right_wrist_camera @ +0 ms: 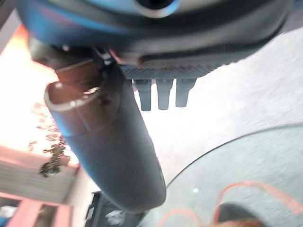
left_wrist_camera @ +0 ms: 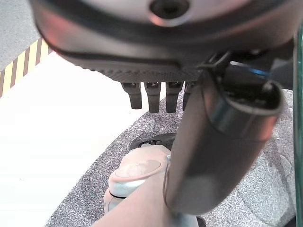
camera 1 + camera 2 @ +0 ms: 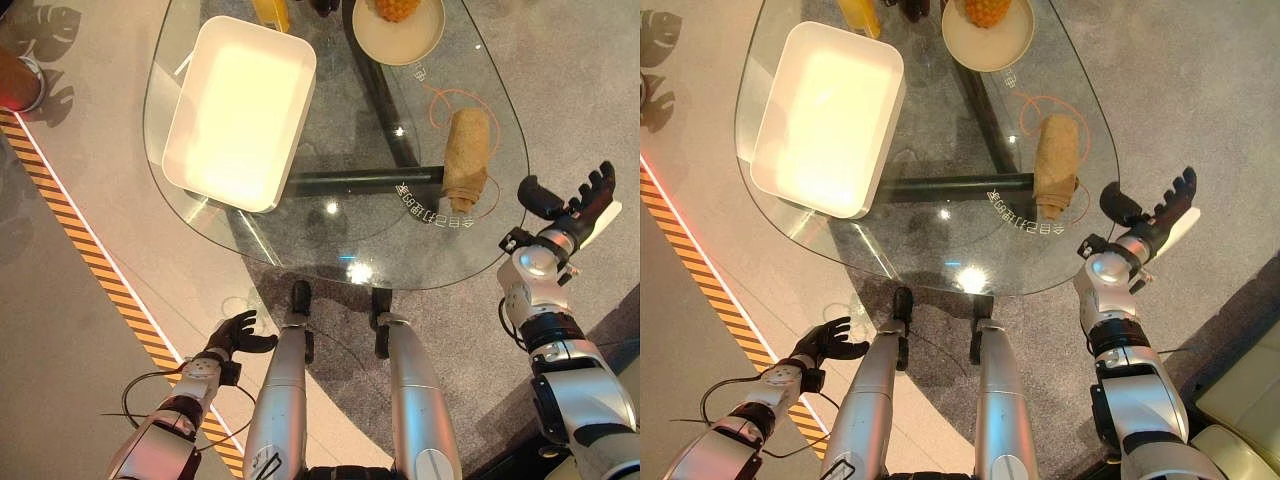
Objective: Wipe the table with a cloth and put it in the basket.
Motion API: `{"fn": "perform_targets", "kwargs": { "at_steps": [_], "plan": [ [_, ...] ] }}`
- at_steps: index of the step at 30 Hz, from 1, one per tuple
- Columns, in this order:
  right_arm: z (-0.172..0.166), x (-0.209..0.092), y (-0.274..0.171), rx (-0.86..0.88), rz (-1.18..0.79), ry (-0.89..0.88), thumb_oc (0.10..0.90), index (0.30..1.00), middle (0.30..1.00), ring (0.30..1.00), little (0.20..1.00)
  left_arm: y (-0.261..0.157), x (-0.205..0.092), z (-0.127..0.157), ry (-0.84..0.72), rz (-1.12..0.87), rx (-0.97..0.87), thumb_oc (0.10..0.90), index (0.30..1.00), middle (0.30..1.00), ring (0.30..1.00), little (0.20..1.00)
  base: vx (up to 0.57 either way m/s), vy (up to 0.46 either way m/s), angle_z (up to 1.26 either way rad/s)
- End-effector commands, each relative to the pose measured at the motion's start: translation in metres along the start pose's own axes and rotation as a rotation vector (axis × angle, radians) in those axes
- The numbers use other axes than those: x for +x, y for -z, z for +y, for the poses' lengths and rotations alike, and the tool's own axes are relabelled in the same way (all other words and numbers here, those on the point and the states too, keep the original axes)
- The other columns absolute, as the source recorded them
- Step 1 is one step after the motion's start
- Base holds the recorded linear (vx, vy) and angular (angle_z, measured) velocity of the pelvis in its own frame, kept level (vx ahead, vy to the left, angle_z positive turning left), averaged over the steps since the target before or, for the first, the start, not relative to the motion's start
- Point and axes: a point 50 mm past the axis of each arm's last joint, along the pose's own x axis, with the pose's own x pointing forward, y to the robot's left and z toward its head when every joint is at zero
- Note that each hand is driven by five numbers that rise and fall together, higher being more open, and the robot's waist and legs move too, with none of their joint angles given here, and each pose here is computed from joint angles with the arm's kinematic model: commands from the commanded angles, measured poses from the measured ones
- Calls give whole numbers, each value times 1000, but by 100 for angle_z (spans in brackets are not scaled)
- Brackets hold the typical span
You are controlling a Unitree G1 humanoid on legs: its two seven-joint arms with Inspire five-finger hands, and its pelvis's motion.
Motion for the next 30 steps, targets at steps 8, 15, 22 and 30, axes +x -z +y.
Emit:
{"fn": "perform_targets", "kwargs": {
  "at_steps": [8, 15, 22, 30],
  "plan": [
    [34, -5, -70, 23, -269, -165, 800, 900, 900, 900, 900, 27, -6, -11, 15, 78, -6, 800, 900, 900, 900, 900, 7, 19, 0],
    [53, -15, -63, -48, -223, -240, 800, 900, 900, 900, 900, 26, -6, -17, 26, 74, -4, 800, 900, 900, 900, 900, 5, 3, 0],
    [64, -19, -46, -149, -138, -284, 800, 900, 900, 900, 900, 25, -5, -21, 37, 75, 3, 800, 900, 900, 900, 900, 0, 0, 0],
    [67, -16, -33, -255, -64, -258, 800, 900, 900, 900, 900, 23, -4, -27, 49, 69, 14, 800, 900, 900, 900, 900, 0, 0, 0]
  ]
}}
